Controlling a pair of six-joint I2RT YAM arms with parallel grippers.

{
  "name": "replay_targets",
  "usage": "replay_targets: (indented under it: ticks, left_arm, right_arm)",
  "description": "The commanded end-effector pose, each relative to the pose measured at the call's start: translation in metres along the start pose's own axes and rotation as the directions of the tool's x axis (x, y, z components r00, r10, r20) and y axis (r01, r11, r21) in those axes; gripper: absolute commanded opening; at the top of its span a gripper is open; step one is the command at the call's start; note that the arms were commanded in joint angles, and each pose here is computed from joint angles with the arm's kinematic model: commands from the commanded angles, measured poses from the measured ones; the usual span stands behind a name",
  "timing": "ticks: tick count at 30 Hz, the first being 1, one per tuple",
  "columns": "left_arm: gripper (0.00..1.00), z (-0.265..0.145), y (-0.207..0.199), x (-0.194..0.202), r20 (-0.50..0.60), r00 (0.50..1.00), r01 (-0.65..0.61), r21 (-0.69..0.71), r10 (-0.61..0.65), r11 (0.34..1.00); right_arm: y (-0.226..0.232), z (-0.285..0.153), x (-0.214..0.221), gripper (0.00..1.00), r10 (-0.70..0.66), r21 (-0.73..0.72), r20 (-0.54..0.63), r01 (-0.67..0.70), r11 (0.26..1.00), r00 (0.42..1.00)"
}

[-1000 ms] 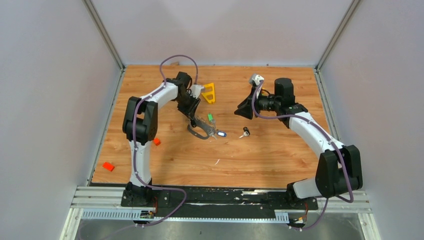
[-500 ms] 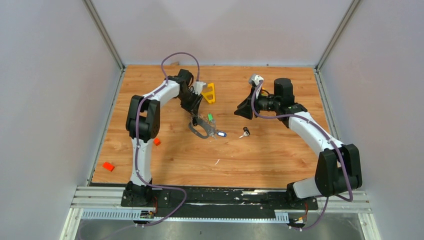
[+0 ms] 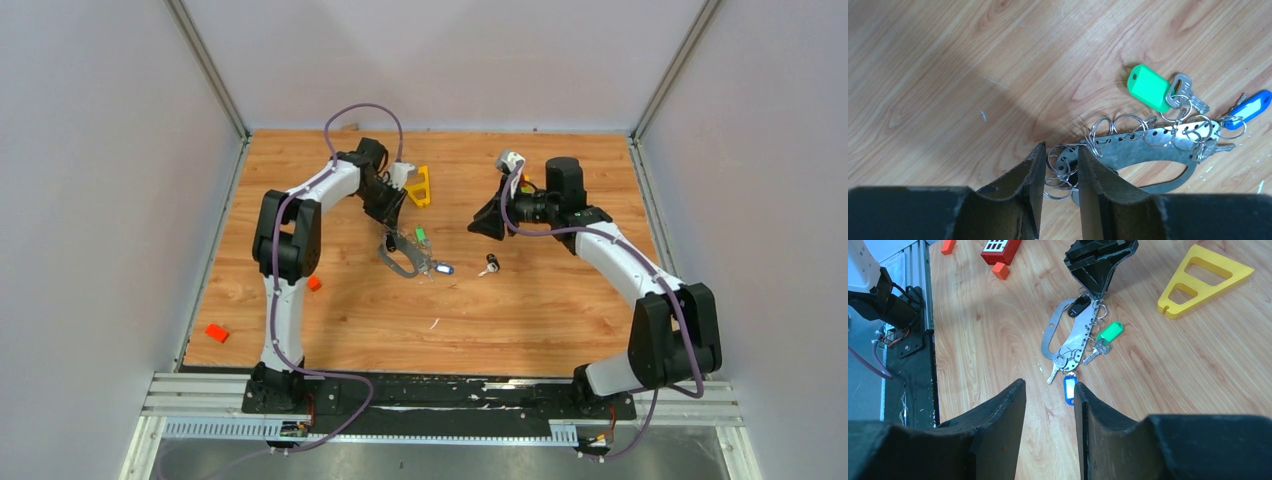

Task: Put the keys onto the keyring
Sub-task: Pick up the keyring from the center of the board, then adjust the keyring.

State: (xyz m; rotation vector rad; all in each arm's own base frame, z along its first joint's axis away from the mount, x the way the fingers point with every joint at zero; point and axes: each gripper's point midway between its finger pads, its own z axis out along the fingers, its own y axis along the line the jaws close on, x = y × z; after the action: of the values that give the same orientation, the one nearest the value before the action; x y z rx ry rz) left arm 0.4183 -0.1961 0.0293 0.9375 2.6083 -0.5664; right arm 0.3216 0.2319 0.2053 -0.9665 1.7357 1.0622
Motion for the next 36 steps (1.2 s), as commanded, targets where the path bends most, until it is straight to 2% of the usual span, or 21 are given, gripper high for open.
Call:
replay_targets:
  ticks: [1, 10, 13, 19, 25, 36]
  left_arm:
    - [0.35, 0.002, 0.006, -0.012, 0.016, 0.998, -0.066, -0.020, 0.066, 0.998]
    - [0.16, -0.008, 0.002, -0.021, 0.055, 0.995, -0.087, -0.022, 0.088, 0.996]
    - [0.13, -0.009, -0.001, -0.025, 0.076, 0.992, -0.105, 0.000, 0.105, 0.994]
    - [0.00, -0.016, -0.013, -0.033, 0.109, 0.986, -0.129, 0.050, 0.123, 0.990]
    - [0.00, -0.048, -0.041, -0.047, 0.232, 0.949, -0.241, 0.105, 0.212, 0.965]
    - [0.00, -0.106, -0.074, -0.052, 0.370, 0.834, -0.455, 0.038, 0.410, 0.890]
  right_arm:
    - [0.000, 0.001, -0.008, 0.40, -0.006, -0.026, 0.012, 0.006, 1.000, 1.000]
    - [-0.001, 0.002, -0.006, 0.40, 0.001, -0.027, 0.007, -0.001, 1.000, 1.000]
    - [-0.001, 0.003, -0.006, 0.40, 0.004, -0.028, 0.005, -0.003, 1.000, 1.000]
    - [-0.002, 0.003, -0.005, 0.40, 0.008, -0.026, 0.001, -0.008, 1.000, 1.000]
    - [0.001, 0.002, -0.008, 0.39, 0.003, -0.037, 0.007, -0.003, 0.999, 1.000]
    - [0.012, 0.000, -0.018, 0.39, -0.008, -0.070, 0.038, 0.010, 0.998, 0.999]
